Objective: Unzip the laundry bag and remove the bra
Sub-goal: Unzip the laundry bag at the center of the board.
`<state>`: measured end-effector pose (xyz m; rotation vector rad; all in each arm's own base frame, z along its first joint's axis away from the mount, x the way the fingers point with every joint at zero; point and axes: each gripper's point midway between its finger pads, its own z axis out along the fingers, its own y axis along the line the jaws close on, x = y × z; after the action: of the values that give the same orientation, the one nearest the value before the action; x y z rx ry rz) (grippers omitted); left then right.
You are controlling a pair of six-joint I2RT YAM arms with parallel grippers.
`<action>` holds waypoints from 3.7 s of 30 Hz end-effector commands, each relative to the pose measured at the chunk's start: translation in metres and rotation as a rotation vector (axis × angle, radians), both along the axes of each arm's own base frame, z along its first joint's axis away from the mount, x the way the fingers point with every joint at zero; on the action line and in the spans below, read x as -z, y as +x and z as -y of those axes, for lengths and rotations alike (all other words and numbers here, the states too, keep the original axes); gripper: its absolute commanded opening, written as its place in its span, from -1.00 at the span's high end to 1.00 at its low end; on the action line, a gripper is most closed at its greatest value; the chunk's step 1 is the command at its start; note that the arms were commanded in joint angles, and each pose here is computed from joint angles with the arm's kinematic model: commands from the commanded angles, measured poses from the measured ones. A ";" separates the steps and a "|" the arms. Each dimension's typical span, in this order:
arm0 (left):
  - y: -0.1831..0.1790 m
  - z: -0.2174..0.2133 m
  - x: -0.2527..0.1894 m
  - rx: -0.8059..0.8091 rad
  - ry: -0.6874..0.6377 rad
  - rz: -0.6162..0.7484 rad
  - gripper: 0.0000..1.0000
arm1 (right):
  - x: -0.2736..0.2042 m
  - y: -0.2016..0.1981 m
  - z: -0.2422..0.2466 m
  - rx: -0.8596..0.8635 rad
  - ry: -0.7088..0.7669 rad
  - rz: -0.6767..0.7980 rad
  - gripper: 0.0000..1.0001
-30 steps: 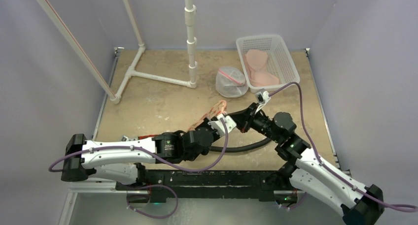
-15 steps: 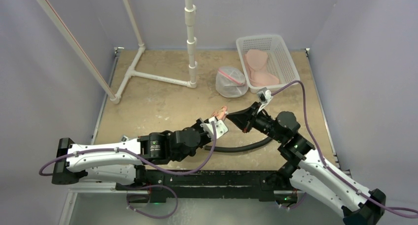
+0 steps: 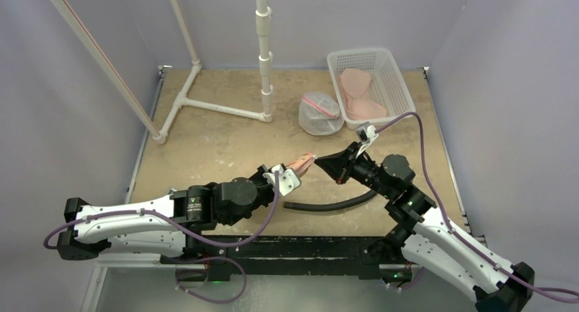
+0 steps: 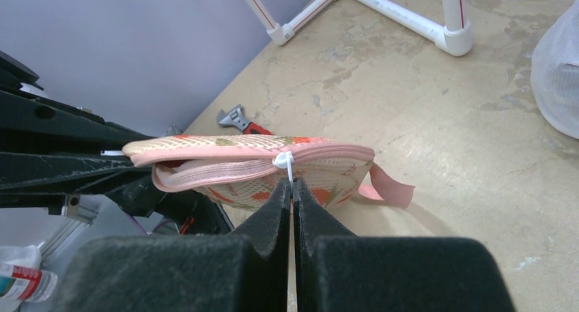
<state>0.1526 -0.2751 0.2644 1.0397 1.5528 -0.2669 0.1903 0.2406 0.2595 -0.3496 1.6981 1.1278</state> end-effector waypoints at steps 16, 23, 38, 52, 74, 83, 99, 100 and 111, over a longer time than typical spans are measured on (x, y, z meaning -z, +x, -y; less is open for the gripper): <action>0.009 0.008 -0.098 0.061 -0.258 0.394 1.00 | 0.020 0.022 0.031 0.213 0.014 0.045 1.00; 0.027 0.024 -0.076 0.010 -0.275 0.405 0.95 | 0.020 0.020 0.036 0.217 -0.025 0.083 1.00; 0.029 -0.041 0.026 -0.305 -0.382 -0.018 0.02 | 0.059 0.021 0.028 0.183 -0.080 0.048 1.00; -0.008 0.044 -0.012 -0.104 -0.300 -0.340 -0.72 | 0.071 0.021 0.016 0.130 -0.098 0.002 1.00; 0.020 0.083 0.084 -0.448 -0.037 -0.212 -0.74 | 0.070 0.020 0.013 0.116 -0.096 -0.011 1.00; 0.031 0.088 0.099 -0.488 0.030 -0.144 -0.55 | 0.068 0.017 0.011 0.094 -0.089 -0.009 1.00; 0.034 0.041 0.083 -0.470 0.004 -0.106 0.74 | 0.058 0.013 -0.002 0.025 -0.067 -0.007 1.00; 0.033 0.036 0.082 -0.463 -0.001 -0.107 0.88 | 0.057 0.012 -0.003 0.018 -0.064 -0.009 1.00; 0.019 0.007 0.071 -0.339 0.017 -0.104 1.00 | 0.039 0.010 -0.016 -0.042 -0.021 -0.018 1.00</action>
<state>0.1735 -0.2965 0.1858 0.7115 1.8373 -0.0865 0.1952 0.2520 0.1909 -0.3992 1.8015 1.1180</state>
